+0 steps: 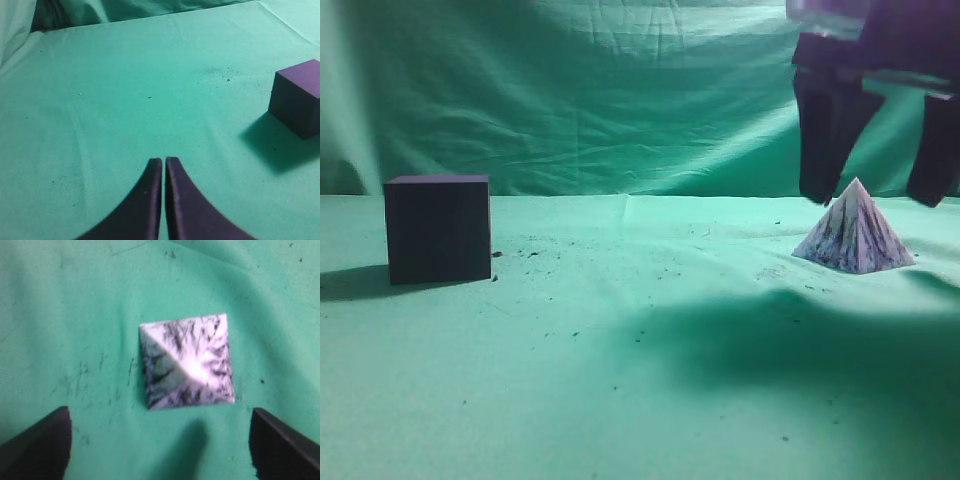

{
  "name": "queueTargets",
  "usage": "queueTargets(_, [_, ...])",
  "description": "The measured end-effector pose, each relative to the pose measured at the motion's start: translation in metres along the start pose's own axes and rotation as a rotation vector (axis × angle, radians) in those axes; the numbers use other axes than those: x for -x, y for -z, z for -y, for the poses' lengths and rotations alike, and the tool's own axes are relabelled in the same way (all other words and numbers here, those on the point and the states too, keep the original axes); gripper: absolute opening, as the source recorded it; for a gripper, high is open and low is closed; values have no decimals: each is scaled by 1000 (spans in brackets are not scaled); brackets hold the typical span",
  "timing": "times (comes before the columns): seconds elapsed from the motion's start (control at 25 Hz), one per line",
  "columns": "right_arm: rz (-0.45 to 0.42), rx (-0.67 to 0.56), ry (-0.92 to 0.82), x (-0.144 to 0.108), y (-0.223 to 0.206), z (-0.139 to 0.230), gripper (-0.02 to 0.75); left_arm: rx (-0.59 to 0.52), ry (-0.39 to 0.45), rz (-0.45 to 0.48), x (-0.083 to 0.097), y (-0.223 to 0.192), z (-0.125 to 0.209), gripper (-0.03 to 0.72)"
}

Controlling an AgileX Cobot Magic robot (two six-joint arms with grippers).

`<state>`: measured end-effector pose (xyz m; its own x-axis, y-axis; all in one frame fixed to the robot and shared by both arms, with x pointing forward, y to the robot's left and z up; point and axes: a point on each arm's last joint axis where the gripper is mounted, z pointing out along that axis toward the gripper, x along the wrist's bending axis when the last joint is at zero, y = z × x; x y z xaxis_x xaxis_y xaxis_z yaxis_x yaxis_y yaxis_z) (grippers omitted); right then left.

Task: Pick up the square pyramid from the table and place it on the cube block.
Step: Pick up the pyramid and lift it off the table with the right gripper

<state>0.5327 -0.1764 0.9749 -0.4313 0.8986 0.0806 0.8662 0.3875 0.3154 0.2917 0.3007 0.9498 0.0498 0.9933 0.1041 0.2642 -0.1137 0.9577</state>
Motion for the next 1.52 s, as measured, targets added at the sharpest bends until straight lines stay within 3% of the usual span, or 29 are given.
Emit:
queueTargets(0.08, [4,-6,-4,2,-11,-4,644,0,0,0,0,0,0,0])
queueTargets(0.16, [9,-17,-1,3,-21,-8,584,0,0,0,0,0,0,0])
queueTargets(0.24, [15,-33,5,5,-31,-9,589,0,0,0,0,0,0,0])
queueTargets(0.28, [20,-40,9,6,-36,-9,545,0,0,0,0,0,0,0])
queueTargets(0.6, [63,-49,66,12,-52,-11,559,0,0,0,0,0,0,0])
queueTargets(0.68, [68,-51,71,12,-53,-12,433,0,0,0,0,0,0,0])
queueTargets(0.76, [75,-63,84,13,-52,-12,370,0,0,0,0,0,0,0])
queueTargets(0.96, [83,-92,97,13,-48,-18,376,0,0,0,0,0,0,0])
queueTargets(1.04, [85,-112,102,13,-44,-23,376,0,0,0,0,0,0,0])
queueTargets(1.08, [87,-119,105,13,-38,-26,314,0,0,0,0,0,0,0])
queueTargets(1.36, [100,8,125,5,20,-59,318,0,0,0,0,0,0,0])
queueTargets(1.52, [73,72,188,-25,59,-76,318,0,0,0,0,0,0,0])
